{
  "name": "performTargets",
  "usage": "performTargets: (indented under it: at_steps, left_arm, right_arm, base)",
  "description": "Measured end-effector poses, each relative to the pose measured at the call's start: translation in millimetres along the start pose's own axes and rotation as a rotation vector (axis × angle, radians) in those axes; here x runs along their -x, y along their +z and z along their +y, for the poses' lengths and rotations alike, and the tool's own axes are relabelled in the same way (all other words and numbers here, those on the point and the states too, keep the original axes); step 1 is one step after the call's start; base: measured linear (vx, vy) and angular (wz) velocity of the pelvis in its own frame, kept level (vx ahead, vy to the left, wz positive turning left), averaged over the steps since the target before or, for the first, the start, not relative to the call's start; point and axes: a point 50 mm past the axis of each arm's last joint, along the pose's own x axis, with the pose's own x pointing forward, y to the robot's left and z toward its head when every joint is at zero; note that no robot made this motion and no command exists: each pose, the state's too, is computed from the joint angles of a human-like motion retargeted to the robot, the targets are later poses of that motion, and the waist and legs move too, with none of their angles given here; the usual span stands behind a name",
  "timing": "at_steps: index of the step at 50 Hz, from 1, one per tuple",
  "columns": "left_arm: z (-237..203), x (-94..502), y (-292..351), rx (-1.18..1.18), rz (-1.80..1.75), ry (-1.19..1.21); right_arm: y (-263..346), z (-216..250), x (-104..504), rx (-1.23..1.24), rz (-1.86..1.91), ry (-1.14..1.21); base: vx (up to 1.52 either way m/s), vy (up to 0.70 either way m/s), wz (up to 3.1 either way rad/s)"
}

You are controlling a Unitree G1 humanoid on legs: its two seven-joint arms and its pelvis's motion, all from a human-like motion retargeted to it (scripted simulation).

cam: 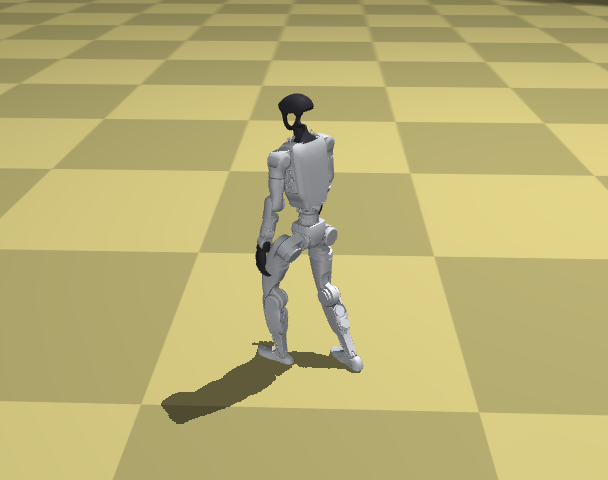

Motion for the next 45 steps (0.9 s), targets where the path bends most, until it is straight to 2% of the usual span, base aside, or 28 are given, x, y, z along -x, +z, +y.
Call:
performTargets:
  at_steps: [7,20,31,38,45]
  left_arm:
    - [17,-1,22,-0.051,-0.051,0.019]
    - [43,3,63,-0.067,-0.174,0.127]
    - [25,0,38,-0.007,-0.129,0.08]
    - [12,0,19,0.037,-0.068,0.053]
    - [11,0,27,0.042,-0.105,0.074]
  right_arm:
    - [-22,8,2,0.012,0.088,0.056]
    - [-16,3,2,-0.03,0.057,0.022]
    - [-29,10,4,-0.073,0.095,0.01]
    - [-24,-4,4,-0.052,0.074,-0.046]
    - [-8,-20,4,-0.038,0.019,-0.112]
  base:
    - [0.42,0.09,0.4]
    - [0.46,0.07,0.49]
    - [0.47,-0.05,0.17]
    - [0.4,-0.14,0.08]
    - [0.38,-0.13,-0.1]
